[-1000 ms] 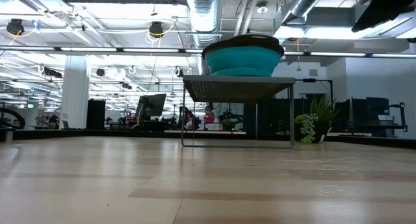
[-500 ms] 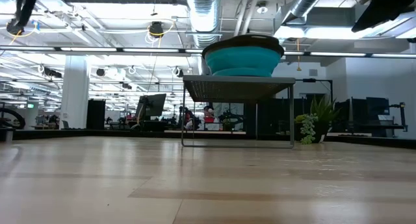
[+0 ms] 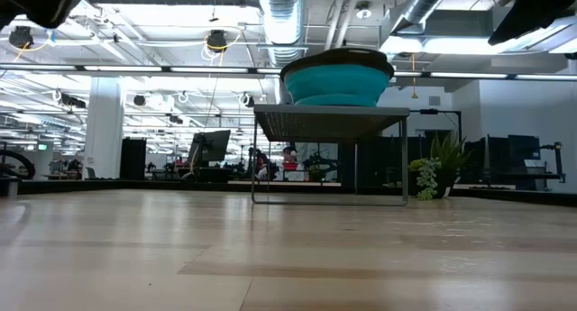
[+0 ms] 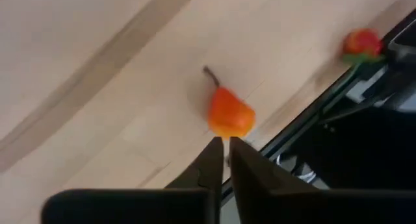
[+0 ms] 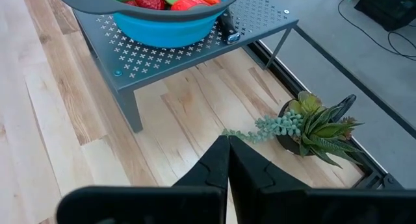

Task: Pick & Place Fruit
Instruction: Put the peach into the strainer bowl

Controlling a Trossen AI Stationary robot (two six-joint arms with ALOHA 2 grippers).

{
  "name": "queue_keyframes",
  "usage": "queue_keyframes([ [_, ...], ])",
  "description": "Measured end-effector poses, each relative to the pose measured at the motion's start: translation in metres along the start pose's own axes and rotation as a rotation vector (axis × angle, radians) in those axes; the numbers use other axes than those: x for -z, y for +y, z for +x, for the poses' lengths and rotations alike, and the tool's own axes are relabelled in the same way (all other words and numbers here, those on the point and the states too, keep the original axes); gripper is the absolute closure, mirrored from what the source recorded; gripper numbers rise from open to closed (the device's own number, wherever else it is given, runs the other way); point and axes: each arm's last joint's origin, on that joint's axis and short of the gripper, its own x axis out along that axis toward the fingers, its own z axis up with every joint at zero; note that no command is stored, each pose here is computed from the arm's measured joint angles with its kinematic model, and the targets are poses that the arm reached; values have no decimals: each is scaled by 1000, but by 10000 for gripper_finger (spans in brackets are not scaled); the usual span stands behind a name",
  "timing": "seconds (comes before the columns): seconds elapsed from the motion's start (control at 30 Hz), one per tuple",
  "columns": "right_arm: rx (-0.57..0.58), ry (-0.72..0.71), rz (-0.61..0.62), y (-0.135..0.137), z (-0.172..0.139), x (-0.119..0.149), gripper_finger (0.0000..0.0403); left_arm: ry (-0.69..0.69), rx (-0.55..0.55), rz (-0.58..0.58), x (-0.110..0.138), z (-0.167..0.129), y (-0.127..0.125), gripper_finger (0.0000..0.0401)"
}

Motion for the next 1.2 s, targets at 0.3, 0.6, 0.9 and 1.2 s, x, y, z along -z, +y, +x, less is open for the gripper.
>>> queue_keyframes([
  [0.3,0,0,0,0,0,0,403,46,10,34,1,5,3,245],
  [0.6,4,3,-5,0,0,0,403,-18,23,116,-1,5,2,111],
  [0.9,5,4,-15,-1,0,1,403,-61,91,215,-2,17,6,118],
  [1.2,13,10,-25,-2,0,1,403,-27,110,219,-3,34,25,128],
])
